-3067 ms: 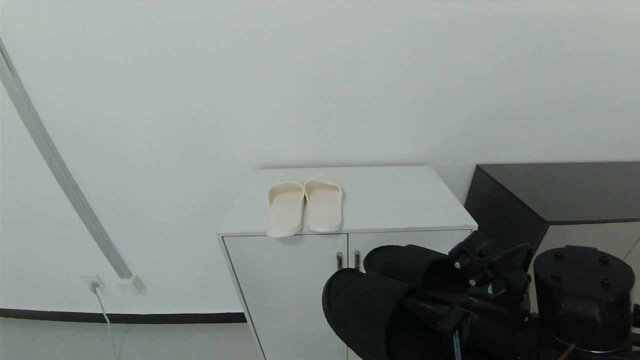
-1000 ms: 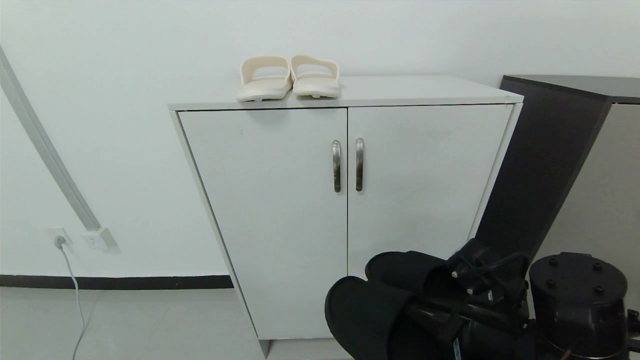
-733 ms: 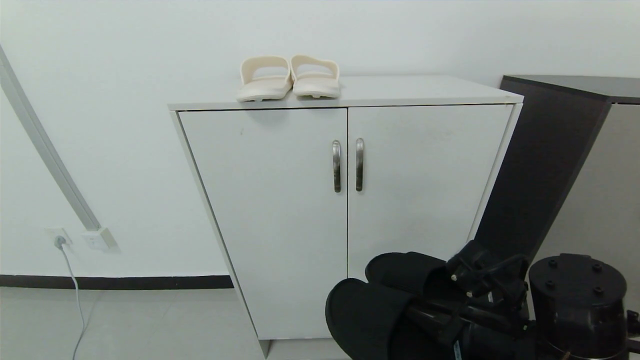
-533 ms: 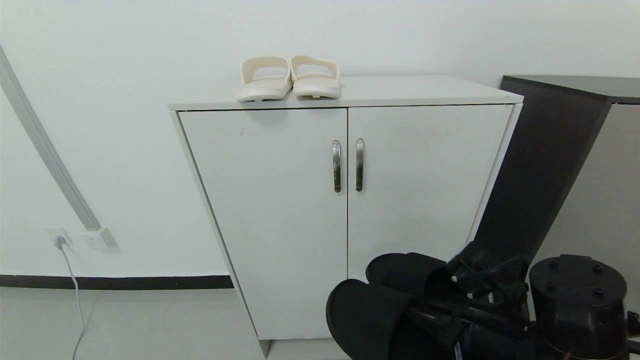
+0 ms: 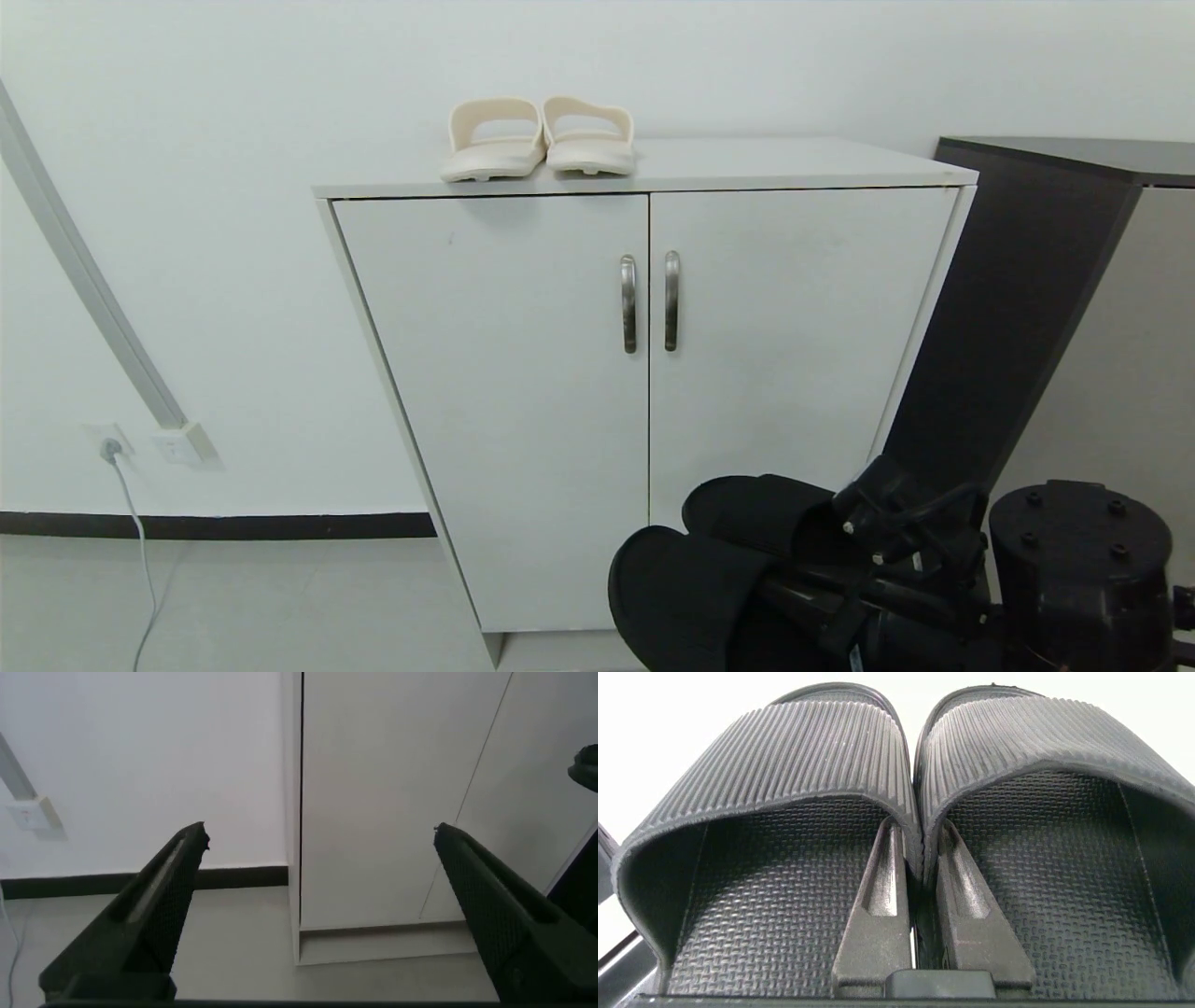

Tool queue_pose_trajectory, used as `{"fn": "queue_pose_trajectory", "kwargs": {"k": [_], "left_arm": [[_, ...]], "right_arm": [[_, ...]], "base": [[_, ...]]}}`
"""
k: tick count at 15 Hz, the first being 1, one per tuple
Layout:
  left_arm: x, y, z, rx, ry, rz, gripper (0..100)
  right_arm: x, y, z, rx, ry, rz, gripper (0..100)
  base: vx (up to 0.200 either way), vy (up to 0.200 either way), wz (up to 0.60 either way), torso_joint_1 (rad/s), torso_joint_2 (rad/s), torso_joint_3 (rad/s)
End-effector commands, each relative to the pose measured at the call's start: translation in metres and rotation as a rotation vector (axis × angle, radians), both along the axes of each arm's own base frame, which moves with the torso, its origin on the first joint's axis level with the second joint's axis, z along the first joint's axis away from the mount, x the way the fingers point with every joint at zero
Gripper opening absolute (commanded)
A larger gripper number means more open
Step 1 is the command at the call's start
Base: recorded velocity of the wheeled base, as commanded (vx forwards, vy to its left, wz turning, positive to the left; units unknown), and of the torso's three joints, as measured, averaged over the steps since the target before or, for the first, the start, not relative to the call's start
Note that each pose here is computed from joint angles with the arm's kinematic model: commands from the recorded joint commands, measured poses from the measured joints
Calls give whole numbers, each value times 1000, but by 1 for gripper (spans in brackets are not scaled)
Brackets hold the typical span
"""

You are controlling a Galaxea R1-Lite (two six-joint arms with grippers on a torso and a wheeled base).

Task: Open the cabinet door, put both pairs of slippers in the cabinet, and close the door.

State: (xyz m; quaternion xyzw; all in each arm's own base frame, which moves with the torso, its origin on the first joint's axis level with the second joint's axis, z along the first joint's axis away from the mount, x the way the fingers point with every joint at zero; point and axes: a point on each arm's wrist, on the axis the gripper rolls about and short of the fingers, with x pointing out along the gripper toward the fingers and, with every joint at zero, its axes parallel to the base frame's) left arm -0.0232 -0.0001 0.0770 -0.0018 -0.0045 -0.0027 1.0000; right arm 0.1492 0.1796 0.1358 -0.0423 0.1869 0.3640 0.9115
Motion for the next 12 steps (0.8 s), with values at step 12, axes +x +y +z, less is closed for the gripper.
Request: {"fn": "queue_pose_trajectory", "kwargs": {"k": [12], "left_arm": [[91, -19, 120, -54, 94, -680, 100]], "right_arm": [[-3, 0, -3, -13, 1, 14, 0]], "base": [[0, 0, 0, 0, 0, 0]]}}
